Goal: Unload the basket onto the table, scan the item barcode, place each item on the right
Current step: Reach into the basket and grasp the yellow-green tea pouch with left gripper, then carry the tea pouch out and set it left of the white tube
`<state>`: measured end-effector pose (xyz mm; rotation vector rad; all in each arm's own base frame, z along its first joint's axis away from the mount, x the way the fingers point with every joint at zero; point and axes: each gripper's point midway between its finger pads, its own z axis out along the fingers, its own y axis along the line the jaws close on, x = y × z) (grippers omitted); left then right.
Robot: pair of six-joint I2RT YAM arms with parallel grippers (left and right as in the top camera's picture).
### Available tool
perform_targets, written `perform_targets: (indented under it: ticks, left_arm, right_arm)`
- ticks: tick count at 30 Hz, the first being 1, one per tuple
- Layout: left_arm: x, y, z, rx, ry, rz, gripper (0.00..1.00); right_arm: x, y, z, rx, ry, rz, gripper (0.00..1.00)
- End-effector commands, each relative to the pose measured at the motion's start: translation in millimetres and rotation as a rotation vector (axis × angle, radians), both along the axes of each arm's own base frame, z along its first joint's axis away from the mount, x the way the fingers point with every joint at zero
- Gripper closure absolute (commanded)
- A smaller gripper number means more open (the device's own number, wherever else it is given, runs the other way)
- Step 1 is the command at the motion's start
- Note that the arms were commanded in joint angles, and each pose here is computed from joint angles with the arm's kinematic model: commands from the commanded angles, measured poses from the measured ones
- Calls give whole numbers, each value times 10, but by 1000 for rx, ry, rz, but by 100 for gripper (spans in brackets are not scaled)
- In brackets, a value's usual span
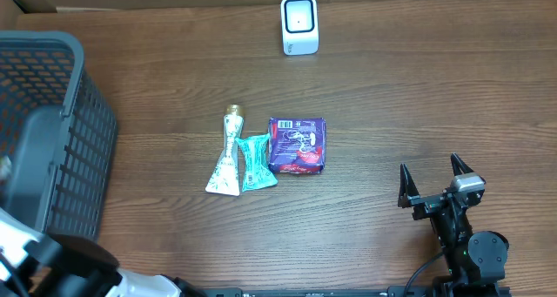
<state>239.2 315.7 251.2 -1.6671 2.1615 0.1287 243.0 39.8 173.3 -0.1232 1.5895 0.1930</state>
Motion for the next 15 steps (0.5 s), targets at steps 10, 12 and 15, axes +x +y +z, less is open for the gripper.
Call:
perform_targets:
  ticks: [10, 12, 15]
  left_arm:
    - [768, -2075, 1719, 397, -294, -906, 96]
    - [767, -2443, 1601, 352, -261, -1033, 96]
    - [710, -2915, 1290, 236, -175, -1190, 96]
  right_arm:
    - [-4, 20, -12, 4, -6, 10, 0]
    - [-4, 20, -12, 4, -6, 10, 0]
    - [-4, 20, -12, 4, -6, 10, 0]
